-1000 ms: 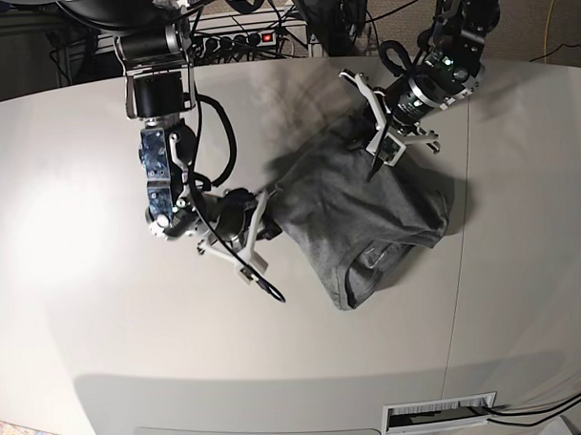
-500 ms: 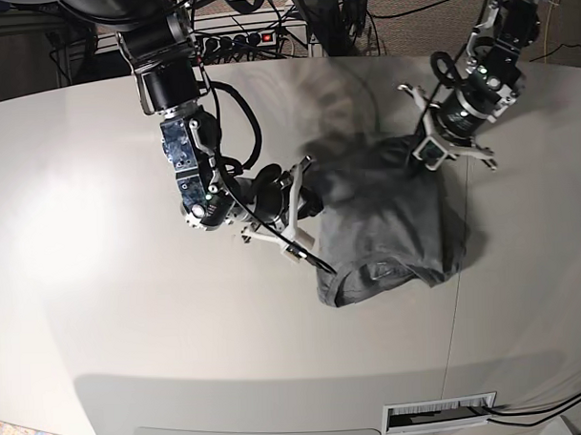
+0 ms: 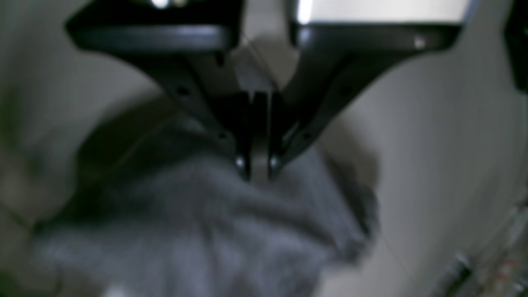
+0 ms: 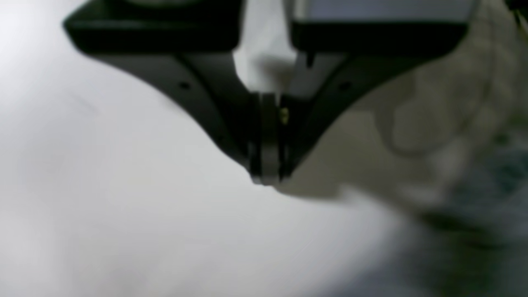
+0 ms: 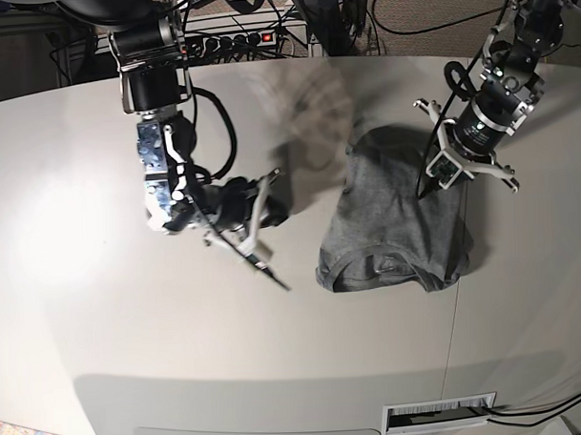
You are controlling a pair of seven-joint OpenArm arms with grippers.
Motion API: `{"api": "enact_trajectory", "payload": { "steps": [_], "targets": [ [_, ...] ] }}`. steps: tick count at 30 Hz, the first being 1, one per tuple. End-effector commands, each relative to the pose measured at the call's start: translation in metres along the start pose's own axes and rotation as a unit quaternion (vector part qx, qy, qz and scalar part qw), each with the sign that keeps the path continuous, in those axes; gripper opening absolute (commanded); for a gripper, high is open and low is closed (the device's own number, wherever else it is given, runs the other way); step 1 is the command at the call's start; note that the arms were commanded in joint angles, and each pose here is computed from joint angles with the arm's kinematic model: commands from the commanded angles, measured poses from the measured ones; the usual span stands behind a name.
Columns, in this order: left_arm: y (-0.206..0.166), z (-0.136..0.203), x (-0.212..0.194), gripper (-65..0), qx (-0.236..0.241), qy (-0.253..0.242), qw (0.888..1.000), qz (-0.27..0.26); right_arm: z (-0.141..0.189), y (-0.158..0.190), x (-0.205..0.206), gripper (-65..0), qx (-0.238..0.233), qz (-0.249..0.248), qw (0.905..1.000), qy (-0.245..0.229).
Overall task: Fold the T-shirt properly
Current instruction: 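Press the bundle flat with both grippers and release, then withdraw the right gripper and press the bundle with the left gripper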
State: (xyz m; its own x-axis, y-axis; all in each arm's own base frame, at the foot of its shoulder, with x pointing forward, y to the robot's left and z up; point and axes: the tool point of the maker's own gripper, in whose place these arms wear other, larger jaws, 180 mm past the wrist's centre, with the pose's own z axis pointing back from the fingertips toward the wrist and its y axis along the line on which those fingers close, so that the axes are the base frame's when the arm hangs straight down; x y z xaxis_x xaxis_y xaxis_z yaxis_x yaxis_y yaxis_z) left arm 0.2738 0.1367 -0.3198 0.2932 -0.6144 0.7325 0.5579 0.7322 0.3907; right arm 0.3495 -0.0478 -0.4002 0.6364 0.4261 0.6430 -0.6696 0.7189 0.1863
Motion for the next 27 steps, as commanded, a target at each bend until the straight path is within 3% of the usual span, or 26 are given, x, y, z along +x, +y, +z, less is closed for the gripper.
{"api": "enact_trajectory", "payload": {
  "steps": [1,5,10,19,27],
  "targets": [
    [0.004,0.008,0.024,-65.0,0.002,-0.033,0.999,-0.004,0.011,-0.012,0.016,-65.0,-0.017,-0.001,0.9997,-0.02],
    [-0.016,0.022,0.069,-65.0,-0.03,-0.101,0.994,0.042,0.037,-0.039,0.025,-65.0,-0.055,-0.028,0.9967,-0.053],
    [-0.032,0.002,0.074,-65.0,-0.036,-0.126,0.986,0.105,0.07,-0.058,0.029,-65.0,-0.097,-0.036,0.9911,-0.084],
    [-0.036,-0.06,0.041,-65.0,-0.029,-0.094,0.981,0.167,0.106,-0.024,-0.013,-65.0,-0.102,-0.002,0.9934,-0.053],
    [-0.021,-0.096,0.002,-65.0,-0.018,-0.059,0.983,0.174,0.134,0.004,-0.066,-65.0,-0.112,-0.031,0.9925,-0.037]
  ]
}}
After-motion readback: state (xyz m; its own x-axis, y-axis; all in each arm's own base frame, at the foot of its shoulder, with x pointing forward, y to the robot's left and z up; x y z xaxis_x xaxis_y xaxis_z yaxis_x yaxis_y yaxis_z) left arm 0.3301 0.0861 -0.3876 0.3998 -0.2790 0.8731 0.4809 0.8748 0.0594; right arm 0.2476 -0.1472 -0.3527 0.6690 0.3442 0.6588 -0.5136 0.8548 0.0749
